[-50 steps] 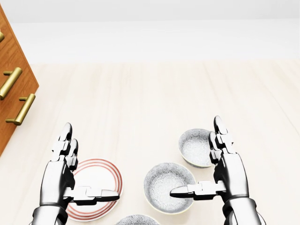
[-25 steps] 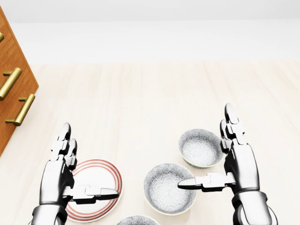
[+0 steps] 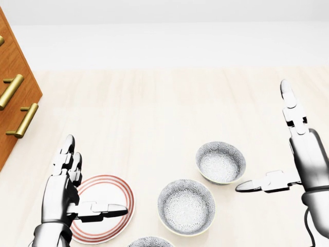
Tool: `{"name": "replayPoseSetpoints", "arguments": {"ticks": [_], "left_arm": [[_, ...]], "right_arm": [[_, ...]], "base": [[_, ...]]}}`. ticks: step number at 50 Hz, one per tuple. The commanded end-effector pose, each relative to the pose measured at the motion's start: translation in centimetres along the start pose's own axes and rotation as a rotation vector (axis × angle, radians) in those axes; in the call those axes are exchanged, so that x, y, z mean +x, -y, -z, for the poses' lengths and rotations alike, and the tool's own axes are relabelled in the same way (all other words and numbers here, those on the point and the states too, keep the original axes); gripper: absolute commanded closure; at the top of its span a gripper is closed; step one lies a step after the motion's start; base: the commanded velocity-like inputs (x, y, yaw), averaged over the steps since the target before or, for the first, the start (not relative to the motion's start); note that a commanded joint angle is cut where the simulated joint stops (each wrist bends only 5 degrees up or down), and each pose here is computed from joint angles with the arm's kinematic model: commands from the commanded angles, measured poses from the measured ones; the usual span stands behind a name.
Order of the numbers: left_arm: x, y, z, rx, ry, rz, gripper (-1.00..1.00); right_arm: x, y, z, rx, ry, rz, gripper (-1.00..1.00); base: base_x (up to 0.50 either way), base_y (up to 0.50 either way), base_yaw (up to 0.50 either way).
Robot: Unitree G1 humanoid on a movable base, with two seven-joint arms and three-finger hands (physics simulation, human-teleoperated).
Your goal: Stack the bowl at the front on the bowl in the middle.
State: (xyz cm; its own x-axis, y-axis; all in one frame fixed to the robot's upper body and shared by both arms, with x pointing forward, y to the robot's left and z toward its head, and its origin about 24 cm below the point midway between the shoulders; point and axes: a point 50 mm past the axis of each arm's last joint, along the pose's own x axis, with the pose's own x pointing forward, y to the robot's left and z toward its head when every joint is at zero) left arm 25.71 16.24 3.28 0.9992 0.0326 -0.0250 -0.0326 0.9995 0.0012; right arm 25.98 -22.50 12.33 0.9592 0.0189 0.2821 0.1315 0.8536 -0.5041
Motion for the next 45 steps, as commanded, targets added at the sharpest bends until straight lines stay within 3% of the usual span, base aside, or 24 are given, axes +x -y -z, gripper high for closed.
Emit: {"name": "replayPoseSetpoints", "arguments": {"ticks": [1,2,4,5,10,12,15,18,32,40,45], "left_arm": [[0.1,-0.1,0.1,-0.006,-0.004,-0.006,-1.00],[0.1,-0.1,0.1,-0.006,-0.005,-0.007,-1.00],[0.2,-0.1,0.2,-0.006,-0.006,-0.007,-1.00],[0.2,-0.1,0.2,-0.008,-0.008,-0.008,-1.00],[0.2,-0.1,0.2,-0.010,-0.009,-0.010,-1.00],[0.3,-0.1,0.1,-0.011,-0.010,-0.011,-1.00],[0.3,-0.2,0.1,-0.011,-0.012,-0.012,-1.00],[0.3,-0.2,0.1,-0.015,-0.016,-0.014,-1.00],[0.3,-0.2,0.2,-0.026,-0.025,-0.018,-1.00],[0.3,-0.3,0.1,-0.027,-0.027,-0.020,-1.00],[0.3,-0.3,0.2,-0.028,-0.028,-0.021,-1.00]], "right_arm": [[-0.4,1.7,3.5,-0.420,-0.183,-0.011,-1.00],[-0.3,1.9,3.8,-0.497,-0.197,-0.002,-1.00],[-0.2,2.1,3.8,-0.518,-0.201,0.006,-1.00],[0.1,2.8,3.6,-0.637,-0.191,0.036,-1.00],[0.2,2.8,3.7,-0.862,-0.168,0.074,-1.00],[0.3,2.6,3.7,-0.865,-0.164,0.071,-1.00],[0.5,2.8,3.4,-1.065,-0.098,0.112,-1.00],[0.6,2.0,3.5,-1.148,-0.043,0.133,-1.00],[-0.5,-3.3,5.0,-1.226,0.112,0.075,-1.00],[-0.6,-4.4,5.9,-1.209,0.113,0.040,-1.00],[-0.9,-5.4,7.0,-1.224,0.098,-0.038,-1.00]], "base": [[0.00,0.00,0.00],[0.00,0.00,0.00],[0.00,0.00,0.00],[0.00,0.00,0.00],[0.00,0.00,0.00],[0.00,0.00,0.00],[0.00,0.00,0.00],[0.00,0.00,0.00],[0.00,0.00,0.00],[0.00,0.00,0.00],[0.00,0.00,0.00]]}}
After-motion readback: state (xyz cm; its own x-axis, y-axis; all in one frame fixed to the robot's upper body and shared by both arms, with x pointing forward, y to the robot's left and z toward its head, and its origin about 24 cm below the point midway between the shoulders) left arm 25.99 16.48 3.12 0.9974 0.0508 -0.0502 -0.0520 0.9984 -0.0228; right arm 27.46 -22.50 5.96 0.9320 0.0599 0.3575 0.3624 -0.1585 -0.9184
